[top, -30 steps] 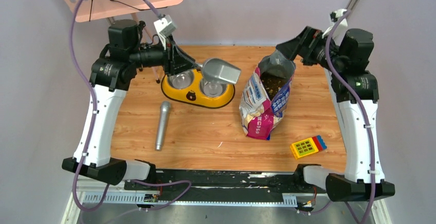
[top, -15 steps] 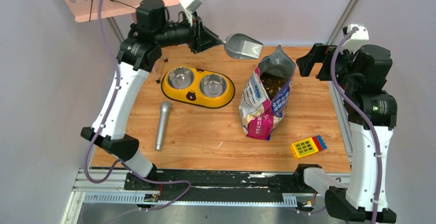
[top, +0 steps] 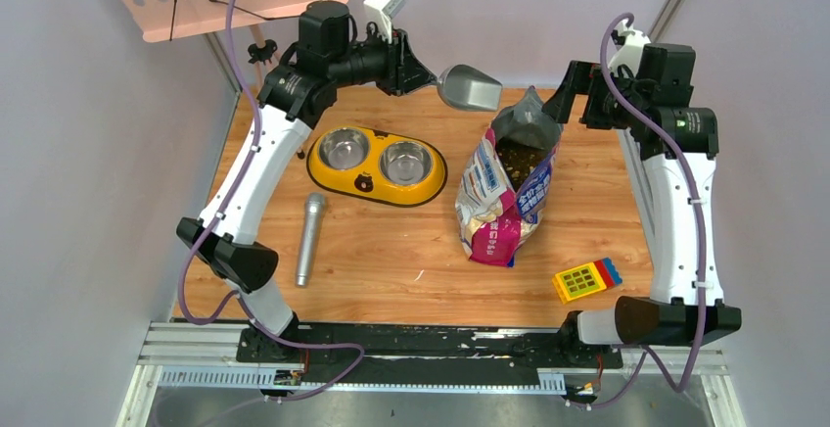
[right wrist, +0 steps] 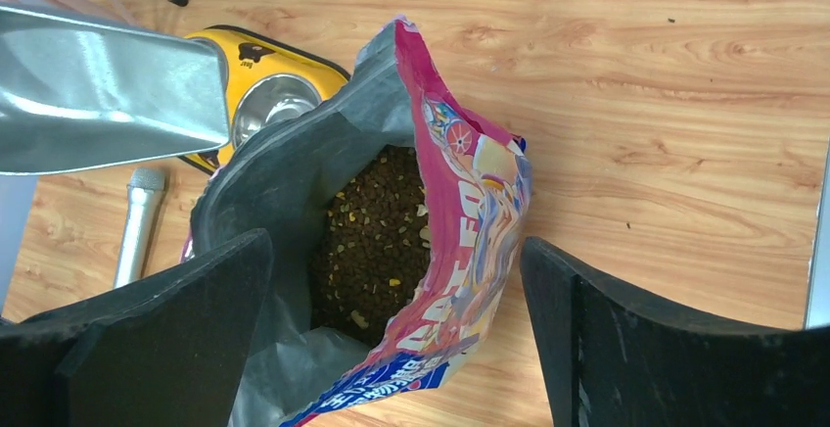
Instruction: Serve the pet food
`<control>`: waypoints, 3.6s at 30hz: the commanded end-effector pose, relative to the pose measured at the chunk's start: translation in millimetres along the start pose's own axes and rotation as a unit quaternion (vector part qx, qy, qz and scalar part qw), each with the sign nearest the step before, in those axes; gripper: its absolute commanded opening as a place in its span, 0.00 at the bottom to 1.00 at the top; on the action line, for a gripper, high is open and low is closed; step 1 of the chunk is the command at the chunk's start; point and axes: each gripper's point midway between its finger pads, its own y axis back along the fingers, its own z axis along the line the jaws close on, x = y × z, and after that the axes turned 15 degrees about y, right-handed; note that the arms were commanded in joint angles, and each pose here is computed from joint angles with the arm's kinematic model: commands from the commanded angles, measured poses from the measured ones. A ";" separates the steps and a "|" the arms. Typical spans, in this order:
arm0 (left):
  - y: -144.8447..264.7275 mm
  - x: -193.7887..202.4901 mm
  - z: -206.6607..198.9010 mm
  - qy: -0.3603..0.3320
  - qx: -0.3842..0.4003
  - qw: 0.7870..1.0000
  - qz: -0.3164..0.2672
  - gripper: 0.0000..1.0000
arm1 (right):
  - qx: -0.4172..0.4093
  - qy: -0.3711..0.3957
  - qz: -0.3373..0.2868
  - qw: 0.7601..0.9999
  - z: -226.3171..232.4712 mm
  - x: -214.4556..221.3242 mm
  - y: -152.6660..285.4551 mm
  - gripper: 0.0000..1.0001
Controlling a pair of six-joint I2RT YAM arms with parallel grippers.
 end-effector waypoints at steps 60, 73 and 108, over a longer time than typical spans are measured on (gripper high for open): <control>-12.0 74.2 27.7 -0.213 -0.139 0.958 0.136 0.00 | -0.169 0.192 -0.068 0.964 152.8 -73.8 -38.1 0.00; -56.2 147.2 79.6 -0.105 -0.222 0.944 0.223 0.00 | -0.146 0.149 -0.022 0.978 144.5 -43.4 -53.8 0.00; -80.2 131.3 -21.2 0.268 0.146 0.915 0.262 0.00 | -0.047 0.091 0.048 0.994 46.7 24.1 -57.6 0.00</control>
